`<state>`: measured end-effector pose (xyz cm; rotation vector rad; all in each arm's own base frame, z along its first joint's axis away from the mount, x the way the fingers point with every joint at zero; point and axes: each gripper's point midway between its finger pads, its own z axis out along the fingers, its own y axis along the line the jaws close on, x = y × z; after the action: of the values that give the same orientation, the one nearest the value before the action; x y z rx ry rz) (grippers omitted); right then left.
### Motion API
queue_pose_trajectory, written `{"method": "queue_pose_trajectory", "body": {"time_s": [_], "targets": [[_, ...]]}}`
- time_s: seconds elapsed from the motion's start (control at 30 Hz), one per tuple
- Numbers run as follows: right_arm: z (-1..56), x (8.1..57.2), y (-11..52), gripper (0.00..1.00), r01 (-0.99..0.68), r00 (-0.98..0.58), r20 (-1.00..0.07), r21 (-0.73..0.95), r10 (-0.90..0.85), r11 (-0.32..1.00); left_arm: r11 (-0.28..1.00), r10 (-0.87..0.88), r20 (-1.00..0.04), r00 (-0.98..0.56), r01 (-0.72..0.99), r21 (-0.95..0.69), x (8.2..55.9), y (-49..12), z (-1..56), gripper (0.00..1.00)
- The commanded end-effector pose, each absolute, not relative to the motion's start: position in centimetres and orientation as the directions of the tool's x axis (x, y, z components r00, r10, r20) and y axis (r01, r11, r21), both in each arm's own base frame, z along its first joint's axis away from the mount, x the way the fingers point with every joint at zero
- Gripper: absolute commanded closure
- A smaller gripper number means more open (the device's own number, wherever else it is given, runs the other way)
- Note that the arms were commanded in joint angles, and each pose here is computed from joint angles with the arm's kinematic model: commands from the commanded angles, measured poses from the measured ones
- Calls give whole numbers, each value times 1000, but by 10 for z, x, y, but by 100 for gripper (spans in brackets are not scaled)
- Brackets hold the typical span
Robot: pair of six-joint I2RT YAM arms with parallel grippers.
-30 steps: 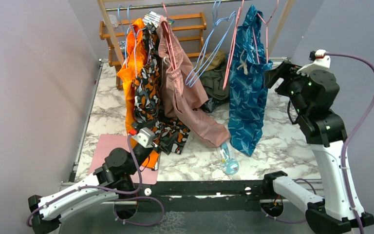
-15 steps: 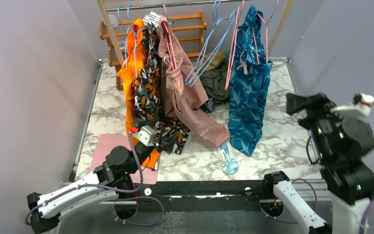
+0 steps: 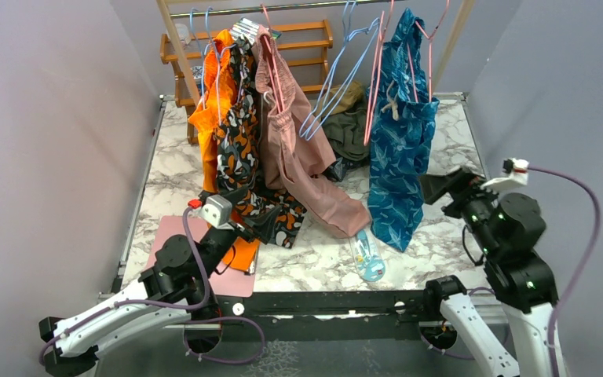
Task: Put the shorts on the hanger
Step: Reset both arms
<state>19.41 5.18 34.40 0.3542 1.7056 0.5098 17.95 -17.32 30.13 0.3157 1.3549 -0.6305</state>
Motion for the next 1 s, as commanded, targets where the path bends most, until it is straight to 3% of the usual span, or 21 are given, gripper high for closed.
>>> {"method": "queue_pose_trajectory", "body": {"time_s": [0.0, 0.17, 0.3, 0.5, 0.6, 0.7, 0.83, 0.97], "targets": [[363, 225, 73, 2, -180, -119, -844, 536, 522, 825, 745, -225, -972, 73, 656, -123, 171, -186, 304, 1], [373, 248, 82, 7, -222, -94, -879, 476, 467, 851, 773, -220, -972, 77, 622, -126, 177, -182, 299, 1], [343, 260, 80, 8, -144, -211, -903, 408, 374, 902, 795, -209, -976, 68, 593, -128, 181, -177, 294, 2], [292, 253, 125, 15, -287, -467, -837, 449, 286, 846, 831, -172, -981, 87, 548, -97, 187, -169, 293, 2], [273, 251, 132, 17, -307, -511, -816, 466, 269, 830, 845, -158, -984, 86, 528, -90, 190, -167, 290, 2], [253, 255, 121, 17, -244, -509, -815, 446, 277, 861, 855, -157, -985, 77, 510, -96, 191, -163, 288, 3], [232, 268, 89, 16, -13, -462, -796, 447, 391, 895, 880, -202, -979, 31, 445, -168, 194, -149, 286, 4], [240, 278, 85, 15, 23, -416, -801, 465, 431, 885, 903, -275, -960, -57, 328, -278, 192, -123, 275, 5]]}}
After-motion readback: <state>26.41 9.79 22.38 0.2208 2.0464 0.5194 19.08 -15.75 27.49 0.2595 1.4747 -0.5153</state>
